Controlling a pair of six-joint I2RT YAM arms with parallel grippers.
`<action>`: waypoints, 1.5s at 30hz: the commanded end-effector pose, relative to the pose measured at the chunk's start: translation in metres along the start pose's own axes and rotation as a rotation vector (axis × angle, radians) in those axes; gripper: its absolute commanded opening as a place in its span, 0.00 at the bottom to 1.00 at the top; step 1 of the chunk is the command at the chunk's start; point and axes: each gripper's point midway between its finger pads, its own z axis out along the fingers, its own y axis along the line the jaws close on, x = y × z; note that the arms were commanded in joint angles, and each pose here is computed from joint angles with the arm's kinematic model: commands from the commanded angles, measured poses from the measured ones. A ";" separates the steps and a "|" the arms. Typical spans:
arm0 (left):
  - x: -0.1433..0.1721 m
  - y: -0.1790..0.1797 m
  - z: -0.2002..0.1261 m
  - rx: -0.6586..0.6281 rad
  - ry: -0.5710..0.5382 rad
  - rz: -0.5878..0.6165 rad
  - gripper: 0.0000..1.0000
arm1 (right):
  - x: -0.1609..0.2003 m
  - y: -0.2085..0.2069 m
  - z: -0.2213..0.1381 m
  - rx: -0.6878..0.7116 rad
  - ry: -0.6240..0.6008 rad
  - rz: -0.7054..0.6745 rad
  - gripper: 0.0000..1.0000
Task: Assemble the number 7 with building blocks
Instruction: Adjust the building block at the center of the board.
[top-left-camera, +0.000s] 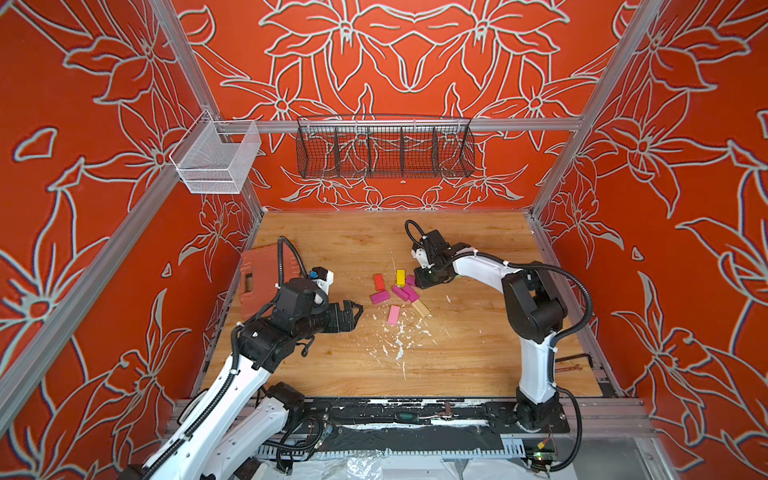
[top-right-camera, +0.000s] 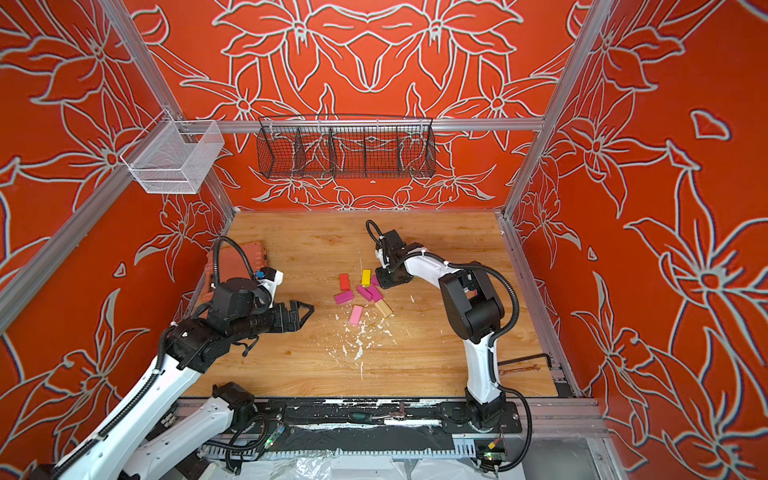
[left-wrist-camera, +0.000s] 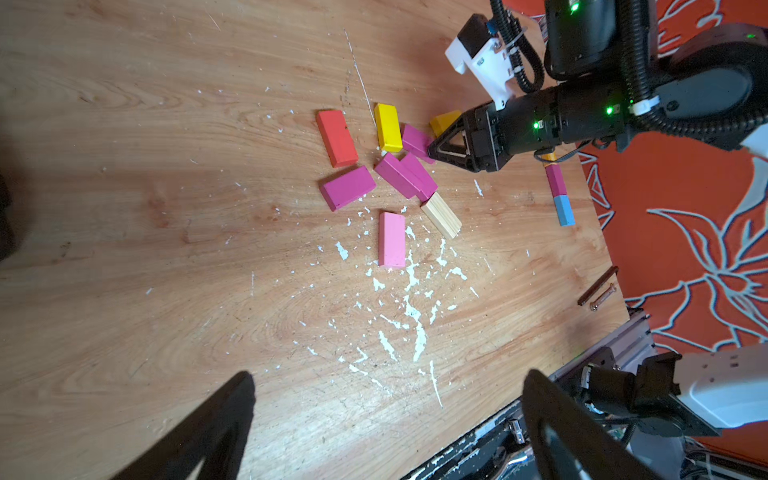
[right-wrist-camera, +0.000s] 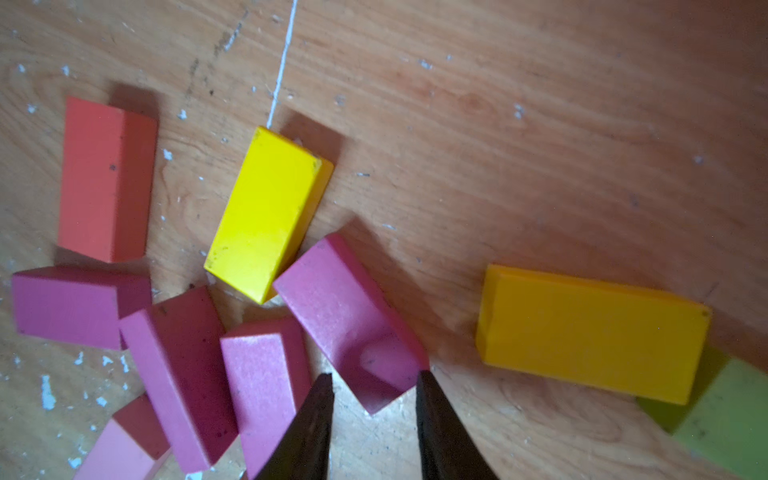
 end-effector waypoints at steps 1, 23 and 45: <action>-0.003 -0.011 0.009 0.041 0.003 -0.002 0.97 | -0.006 -0.001 0.004 0.031 0.002 -0.025 0.36; -0.003 -0.004 0.007 -0.004 -0.023 0.025 0.97 | -0.021 0.011 0.021 0.033 0.045 -0.212 0.45; -0.004 -0.004 0.026 -0.015 0.029 0.016 0.97 | -0.044 -0.005 -0.105 -0.013 -0.142 -0.149 0.65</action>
